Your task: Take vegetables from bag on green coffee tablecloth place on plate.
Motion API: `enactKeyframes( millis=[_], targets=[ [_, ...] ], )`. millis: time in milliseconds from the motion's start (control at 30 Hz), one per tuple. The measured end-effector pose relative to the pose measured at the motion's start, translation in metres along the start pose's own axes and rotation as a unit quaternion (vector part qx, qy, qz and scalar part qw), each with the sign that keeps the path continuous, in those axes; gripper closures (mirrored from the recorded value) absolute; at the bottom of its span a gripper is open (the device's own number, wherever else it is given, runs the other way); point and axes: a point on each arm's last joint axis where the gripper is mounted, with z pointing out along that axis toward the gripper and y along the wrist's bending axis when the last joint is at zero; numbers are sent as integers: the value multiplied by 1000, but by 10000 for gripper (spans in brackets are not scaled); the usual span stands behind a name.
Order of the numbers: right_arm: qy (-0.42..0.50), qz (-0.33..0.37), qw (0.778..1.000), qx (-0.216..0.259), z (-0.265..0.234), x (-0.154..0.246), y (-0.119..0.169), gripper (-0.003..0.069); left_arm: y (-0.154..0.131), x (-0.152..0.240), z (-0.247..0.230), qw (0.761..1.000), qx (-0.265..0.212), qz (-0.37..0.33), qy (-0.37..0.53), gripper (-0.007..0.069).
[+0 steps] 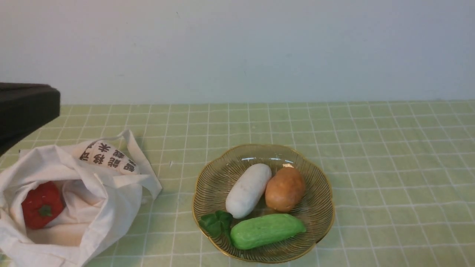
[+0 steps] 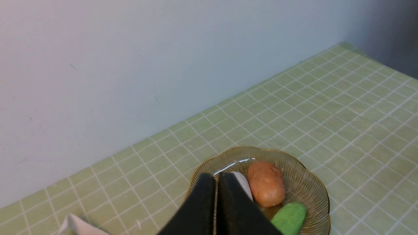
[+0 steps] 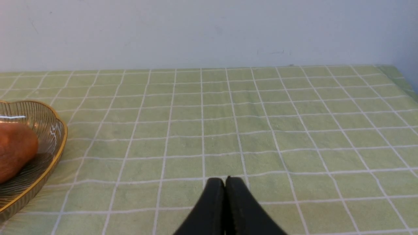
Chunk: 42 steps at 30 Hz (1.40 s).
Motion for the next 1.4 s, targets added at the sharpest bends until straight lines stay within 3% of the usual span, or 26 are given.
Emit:
enactKeyframes(
  millis=[167,267,533,833,1400],
  targets=[
    [0,0,1000,0,0,0,0,675,10,43,-9,997,-65,-27,-28,630],
    [0,0,1000,0,0,0,0,675,17,100,-7,988,-137,-58,-41,630],
    [0,0,1000,0,0,0,0,675,18,198,5,971,-219,-100,-11,630],
    [0,0,1000,0,0,0,0,675,16,253,19,968,-222,-111,33,630],
    [0,0,1000,0,0,0,0,675,16,253,20,972,-222,-70,27,630]
  ],
)
